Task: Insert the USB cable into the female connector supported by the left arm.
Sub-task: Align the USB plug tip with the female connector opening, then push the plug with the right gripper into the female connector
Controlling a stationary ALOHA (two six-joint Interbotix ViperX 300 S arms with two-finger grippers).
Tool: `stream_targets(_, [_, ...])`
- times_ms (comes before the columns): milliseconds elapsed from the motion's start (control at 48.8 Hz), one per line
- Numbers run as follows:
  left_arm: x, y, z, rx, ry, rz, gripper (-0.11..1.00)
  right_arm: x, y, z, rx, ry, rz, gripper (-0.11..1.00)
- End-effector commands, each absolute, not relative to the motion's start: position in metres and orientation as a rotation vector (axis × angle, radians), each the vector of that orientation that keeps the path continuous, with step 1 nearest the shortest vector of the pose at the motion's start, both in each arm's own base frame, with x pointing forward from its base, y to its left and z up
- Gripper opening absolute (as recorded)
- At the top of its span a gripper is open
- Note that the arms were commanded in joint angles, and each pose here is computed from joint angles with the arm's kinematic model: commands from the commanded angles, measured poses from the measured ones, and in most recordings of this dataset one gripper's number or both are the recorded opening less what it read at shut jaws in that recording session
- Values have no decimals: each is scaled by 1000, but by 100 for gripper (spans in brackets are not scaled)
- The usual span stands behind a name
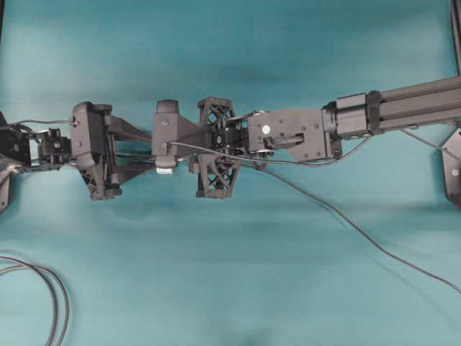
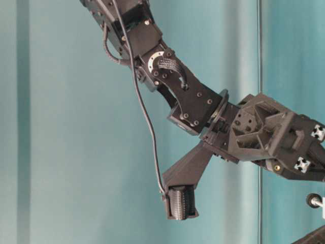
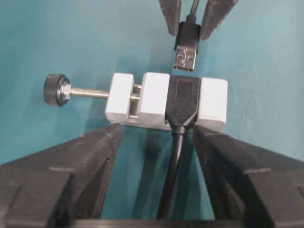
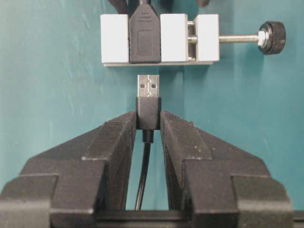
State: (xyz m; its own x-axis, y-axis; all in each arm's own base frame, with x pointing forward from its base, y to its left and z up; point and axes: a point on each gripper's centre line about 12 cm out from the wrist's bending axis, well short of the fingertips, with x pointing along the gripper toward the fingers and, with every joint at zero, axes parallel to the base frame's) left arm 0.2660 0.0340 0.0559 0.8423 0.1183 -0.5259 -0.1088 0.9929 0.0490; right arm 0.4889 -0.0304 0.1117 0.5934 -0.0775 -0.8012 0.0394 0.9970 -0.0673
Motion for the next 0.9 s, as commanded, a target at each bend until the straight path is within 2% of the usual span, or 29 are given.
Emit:
stream_targets(0, [272,34,59,7,534,122,72,498,-31,132,-45,870,-70,22])
stream_targets(882, [273,34,59,5,534,122,72,501,-31,129,-43,855,-67,22])
